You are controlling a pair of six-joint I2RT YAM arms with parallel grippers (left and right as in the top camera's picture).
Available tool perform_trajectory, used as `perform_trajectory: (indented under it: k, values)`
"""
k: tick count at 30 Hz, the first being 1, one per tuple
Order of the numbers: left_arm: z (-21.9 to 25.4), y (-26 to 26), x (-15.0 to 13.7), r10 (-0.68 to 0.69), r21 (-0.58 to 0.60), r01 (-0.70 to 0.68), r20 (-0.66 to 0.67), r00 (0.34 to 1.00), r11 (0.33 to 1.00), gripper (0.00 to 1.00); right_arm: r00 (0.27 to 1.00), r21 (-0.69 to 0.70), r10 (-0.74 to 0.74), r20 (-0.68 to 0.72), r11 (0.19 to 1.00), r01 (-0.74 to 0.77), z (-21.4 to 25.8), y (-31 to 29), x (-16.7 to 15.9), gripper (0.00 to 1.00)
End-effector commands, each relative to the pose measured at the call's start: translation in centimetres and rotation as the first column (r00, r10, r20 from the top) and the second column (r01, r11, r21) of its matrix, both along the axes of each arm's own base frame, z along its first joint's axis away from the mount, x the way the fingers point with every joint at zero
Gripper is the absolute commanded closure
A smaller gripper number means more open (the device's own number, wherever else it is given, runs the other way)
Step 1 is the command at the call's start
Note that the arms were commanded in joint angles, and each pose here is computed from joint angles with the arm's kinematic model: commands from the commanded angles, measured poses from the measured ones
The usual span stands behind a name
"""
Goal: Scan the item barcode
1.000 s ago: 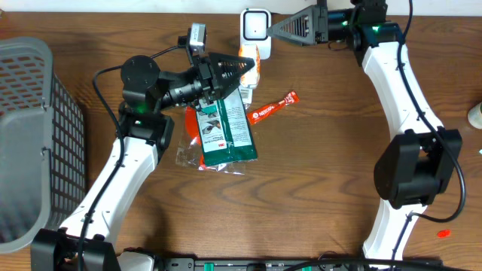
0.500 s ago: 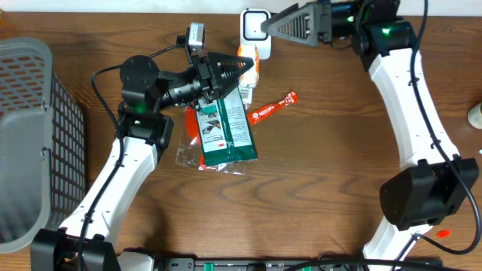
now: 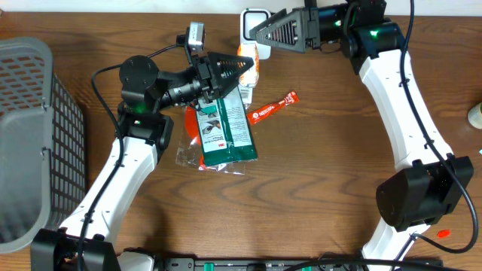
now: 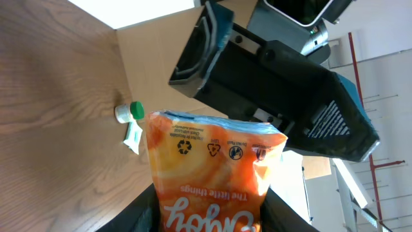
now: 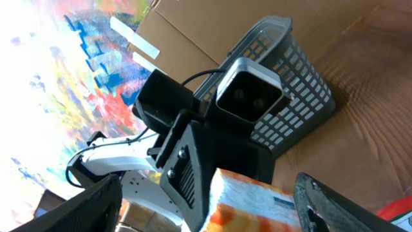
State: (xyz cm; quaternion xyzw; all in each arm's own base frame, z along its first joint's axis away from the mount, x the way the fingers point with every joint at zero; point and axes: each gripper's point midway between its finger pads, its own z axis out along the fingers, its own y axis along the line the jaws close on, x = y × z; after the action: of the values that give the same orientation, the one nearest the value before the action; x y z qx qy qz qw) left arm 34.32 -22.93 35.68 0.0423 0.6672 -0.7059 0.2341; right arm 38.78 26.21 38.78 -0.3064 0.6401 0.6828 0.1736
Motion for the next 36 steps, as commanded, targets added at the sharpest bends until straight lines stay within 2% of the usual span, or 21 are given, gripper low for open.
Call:
perform_trajectory:
  k: [1, 36]
  values:
    - [0.6, 0.2, 0.2, 0.01, -0.005, -0.009, 0.022, 1.0, 1.0, 0.59, 1.0, 0.0, 0.012, -0.017, 1.0, -0.012, -1.1, 0.0, 0.1, 0.16]
    - [0.6, 0.2, 0.2, 0.01, -0.005, -0.009, 0.022, 1.0, 1.0, 0.59, 0.998, -0.012, 0.032, -0.059, 0.999, -0.033, -3.4, 1.1, -0.5, 0.19]
